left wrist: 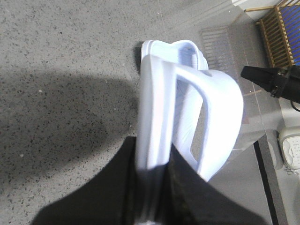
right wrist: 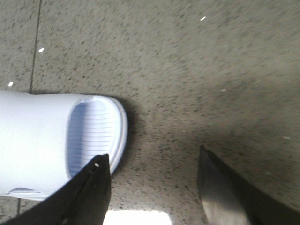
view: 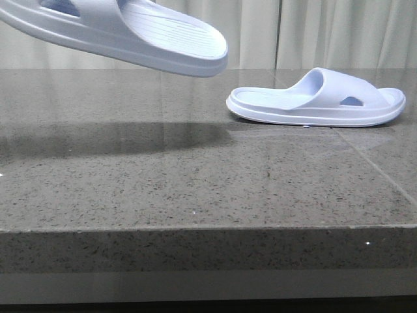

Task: Insert blue slippers together front up
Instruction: 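Move the right gripper down to the heel of the other slipper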

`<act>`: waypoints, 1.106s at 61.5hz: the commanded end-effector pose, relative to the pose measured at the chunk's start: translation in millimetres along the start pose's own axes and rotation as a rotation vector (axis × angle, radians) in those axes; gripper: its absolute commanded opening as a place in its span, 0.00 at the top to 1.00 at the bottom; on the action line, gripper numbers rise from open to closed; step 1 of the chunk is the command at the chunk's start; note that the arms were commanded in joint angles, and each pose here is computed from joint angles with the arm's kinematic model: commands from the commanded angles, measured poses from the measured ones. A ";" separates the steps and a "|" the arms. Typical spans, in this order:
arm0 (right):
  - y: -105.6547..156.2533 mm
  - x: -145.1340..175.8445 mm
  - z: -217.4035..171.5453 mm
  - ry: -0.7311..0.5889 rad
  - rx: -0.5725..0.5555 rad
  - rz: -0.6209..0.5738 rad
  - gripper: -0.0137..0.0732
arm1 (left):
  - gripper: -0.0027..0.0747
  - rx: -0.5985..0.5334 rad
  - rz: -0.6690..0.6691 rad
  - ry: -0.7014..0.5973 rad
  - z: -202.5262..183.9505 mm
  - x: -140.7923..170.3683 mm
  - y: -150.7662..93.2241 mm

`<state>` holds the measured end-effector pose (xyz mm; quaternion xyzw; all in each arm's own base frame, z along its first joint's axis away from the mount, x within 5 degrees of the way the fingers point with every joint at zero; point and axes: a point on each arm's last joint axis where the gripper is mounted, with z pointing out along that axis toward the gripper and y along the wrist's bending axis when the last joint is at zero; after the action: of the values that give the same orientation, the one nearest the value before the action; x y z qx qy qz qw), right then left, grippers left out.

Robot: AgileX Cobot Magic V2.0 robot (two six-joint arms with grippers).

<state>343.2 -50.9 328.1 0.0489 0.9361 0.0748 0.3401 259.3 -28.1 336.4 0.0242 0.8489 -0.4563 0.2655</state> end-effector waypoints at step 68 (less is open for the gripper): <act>-31.6 -1.3 96.2 0.194 -0.563 0.193 0.42 | 0.99 0.102 0.030 -0.016 -7.6 -0.3 -23.2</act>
<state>404.3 -81.3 226.3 0.0582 0.9098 0.3504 0.2146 259.3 -28.1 336.4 0.0250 0.8489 -0.4560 0.2660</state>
